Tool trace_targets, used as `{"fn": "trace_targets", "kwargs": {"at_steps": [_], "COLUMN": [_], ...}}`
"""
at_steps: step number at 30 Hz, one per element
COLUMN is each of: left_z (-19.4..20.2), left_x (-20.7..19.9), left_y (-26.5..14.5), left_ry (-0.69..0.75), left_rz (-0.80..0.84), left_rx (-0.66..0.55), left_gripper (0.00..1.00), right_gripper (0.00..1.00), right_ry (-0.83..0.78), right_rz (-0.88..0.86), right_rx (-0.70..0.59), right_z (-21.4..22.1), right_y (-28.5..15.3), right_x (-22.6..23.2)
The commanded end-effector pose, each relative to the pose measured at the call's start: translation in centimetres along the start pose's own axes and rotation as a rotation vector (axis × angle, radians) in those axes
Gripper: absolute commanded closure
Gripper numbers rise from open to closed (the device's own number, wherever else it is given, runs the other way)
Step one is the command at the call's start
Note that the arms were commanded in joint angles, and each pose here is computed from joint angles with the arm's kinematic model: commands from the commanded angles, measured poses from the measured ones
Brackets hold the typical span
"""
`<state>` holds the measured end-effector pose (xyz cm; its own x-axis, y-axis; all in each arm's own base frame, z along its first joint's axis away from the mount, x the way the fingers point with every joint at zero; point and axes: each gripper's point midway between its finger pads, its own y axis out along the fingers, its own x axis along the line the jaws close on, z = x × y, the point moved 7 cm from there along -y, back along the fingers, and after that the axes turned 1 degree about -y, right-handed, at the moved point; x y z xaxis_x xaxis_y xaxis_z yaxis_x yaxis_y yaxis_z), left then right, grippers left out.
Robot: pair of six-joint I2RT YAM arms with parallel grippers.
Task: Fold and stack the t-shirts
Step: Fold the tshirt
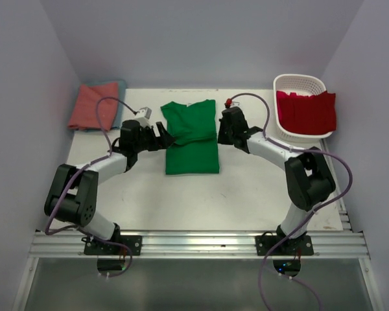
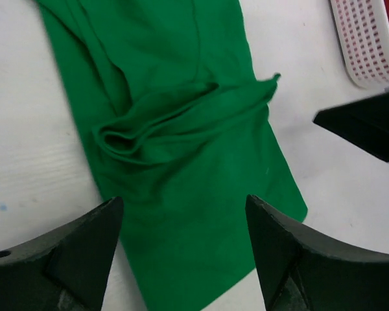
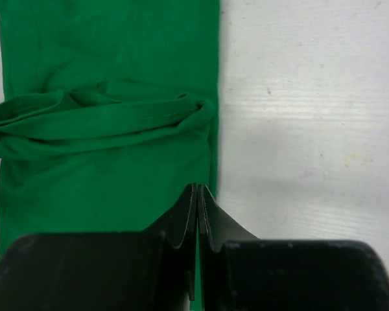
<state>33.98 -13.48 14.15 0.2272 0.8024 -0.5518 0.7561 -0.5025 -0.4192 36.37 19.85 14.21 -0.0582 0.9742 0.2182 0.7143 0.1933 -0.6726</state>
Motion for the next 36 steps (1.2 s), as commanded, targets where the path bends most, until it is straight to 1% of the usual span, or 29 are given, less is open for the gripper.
{"fn": "trace_targets", "kwargs": {"at_steps": [1,2,3,5,8,11,13,17,20,24,25,26,31,32,33,35,36], "left_z": [2.1,3.2,4.1,4.9,5.4,5.3,5.2,6.0,7.8,9.2,9.4,9.7,11.5,11.8,12.7,13.2,14.3], "left_x": [-3.3,-5.1,-5.6,-7.9,-9.9,-11.8,-12.3,-12.0,-10.6,-9.4,-9.1,-8.7,-7.2,-7.0,-6.6,-6.6,-6.0], "left_y": [0.9,1.4,1.9,2.3,2.6,3.2,4.1,6.0,8.1,9.5,9.7,9.8,10.1,10.0,9.6,8.9,8.1], "left_ry": [0.049,0.075,0.079,0.087,0.087,0.106,0.103,0.092,0.08,0.079,0.08,0.079,0.092,0.091,0.082,0.069,0.061], "left_rz": [0.171,0.222,0.234,0.305,0.361,0.4,0.406,0.402,0.366,0.323,0.31,0.295,0.251,0.252,0.257,0.272,0.261], "left_rx": [0.071,0.095,0.124,0.143,0.153,0.156,0.163,0.177,0.224,0.261,0.261,0.273,0.323,0.327,0.354,0.357,0.381], "left_gripper": [0.21,0.25,0.33,0.41,0.43,0.43,0.43,0.43,0.43,0.44,0.45,0.5,0.56,0.59,0.62,0.65,0.65], "right_gripper": [1.0,1.0,1.0,1.0,1.0,1.0,1.0,1.0,1.0,1.0,1.0,1.0,1.0,1.0,1.0,1.0,1.0], "right_ry": [0.021,0.024,0.031,0.033,0.036,0.038,0.039,0.038,0.037,0.04,0.039,0.039,0.037,0.035,0.031,0.028,0.027], "right_rz": [-0.115,-0.131,-0.143,-0.153,-0.161,-0.153,-0.149,-0.161,-0.161,-0.165,-0.166,-0.166,-0.164,-0.164,-0.164,-0.161,-0.159], "right_rx": [-0.005,0.012,0.013,0.043,0.054,0.067,0.079,0.102,0.115,0.118,0.116,0.116,0.114,0.114,0.109,0.107,0.107], "right_z": [-0.9,-0.6,-0.8,-0.3,-0.4,-0.2,0.2,0.5,0.6,0.7,0.7,0.7,0.6,0.6,0.4,0.3,0.3], "right_y": [1.0,1.6,1.9,2.7,3.3,4.0,4.6,5.5,6.2,6.4,6.4,6.4,6.6,6.6,6.7,6.7,6.8], "right_x": [1.9,2.1,2.4,2.6,2.9,2.9,3.0,3.2,3.4,3.4,3.4,3.4,3.4,3.4,3.5,3.5,3.4]}}
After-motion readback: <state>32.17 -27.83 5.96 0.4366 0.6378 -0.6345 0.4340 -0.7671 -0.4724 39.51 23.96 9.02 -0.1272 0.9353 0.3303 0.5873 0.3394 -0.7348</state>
